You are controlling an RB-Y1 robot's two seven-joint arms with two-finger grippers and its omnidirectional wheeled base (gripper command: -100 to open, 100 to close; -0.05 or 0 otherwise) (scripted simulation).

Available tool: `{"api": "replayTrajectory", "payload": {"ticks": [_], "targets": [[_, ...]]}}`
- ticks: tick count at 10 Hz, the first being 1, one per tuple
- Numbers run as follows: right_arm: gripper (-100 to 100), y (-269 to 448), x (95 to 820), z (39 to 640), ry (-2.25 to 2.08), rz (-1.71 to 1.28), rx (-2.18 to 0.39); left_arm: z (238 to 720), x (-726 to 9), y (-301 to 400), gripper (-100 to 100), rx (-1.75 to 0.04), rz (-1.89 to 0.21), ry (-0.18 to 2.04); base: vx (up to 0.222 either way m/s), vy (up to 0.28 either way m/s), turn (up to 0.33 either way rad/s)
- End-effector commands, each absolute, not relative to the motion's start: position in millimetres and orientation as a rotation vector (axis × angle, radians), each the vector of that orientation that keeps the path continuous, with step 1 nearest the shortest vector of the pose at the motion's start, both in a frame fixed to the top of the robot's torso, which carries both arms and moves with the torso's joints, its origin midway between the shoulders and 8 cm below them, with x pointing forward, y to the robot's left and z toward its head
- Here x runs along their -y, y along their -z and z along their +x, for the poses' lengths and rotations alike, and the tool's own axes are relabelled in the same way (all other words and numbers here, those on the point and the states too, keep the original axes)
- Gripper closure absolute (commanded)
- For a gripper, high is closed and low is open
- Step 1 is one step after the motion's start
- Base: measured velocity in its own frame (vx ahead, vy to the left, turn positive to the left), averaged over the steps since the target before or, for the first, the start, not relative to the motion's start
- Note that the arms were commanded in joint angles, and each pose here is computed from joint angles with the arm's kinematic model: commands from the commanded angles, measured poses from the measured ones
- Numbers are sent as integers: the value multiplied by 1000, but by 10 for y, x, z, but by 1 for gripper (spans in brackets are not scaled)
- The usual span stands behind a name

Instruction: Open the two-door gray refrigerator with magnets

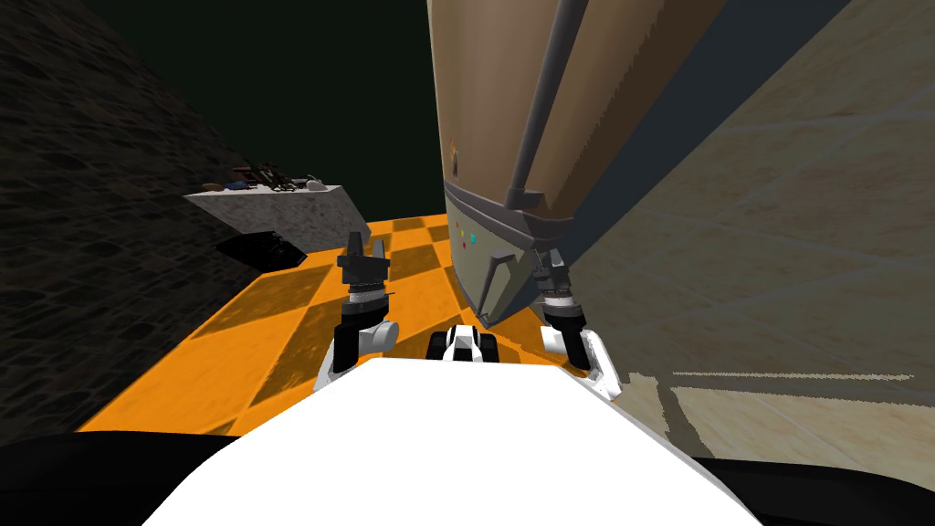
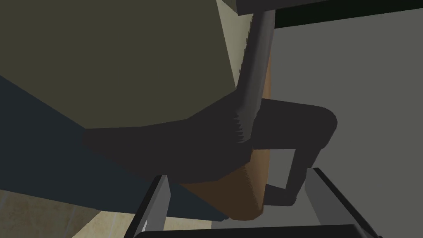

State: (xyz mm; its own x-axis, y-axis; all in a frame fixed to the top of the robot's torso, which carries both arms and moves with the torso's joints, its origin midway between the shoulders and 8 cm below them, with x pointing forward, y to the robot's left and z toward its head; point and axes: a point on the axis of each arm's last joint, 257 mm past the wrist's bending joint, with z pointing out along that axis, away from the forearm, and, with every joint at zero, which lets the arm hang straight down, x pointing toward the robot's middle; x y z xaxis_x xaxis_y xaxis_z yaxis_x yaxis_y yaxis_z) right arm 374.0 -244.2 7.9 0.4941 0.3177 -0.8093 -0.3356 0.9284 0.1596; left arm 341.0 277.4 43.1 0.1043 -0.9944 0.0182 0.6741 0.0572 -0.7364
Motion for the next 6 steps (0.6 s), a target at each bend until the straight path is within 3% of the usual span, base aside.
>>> {"api": "replayTrajectory", "payload": {"ticks": [1, 6], "targets": [[-100, -65, 2415, 3752, -309, -86, -981, 3410, -2774, -431, 0, -591, -684, 1383, 14, 23, 6], [-100, 21, 2353, 3799, -93, -257, -989, 3410, -2774, -431, 0, -591, -684, 1383, 10, 22, 4]]}}
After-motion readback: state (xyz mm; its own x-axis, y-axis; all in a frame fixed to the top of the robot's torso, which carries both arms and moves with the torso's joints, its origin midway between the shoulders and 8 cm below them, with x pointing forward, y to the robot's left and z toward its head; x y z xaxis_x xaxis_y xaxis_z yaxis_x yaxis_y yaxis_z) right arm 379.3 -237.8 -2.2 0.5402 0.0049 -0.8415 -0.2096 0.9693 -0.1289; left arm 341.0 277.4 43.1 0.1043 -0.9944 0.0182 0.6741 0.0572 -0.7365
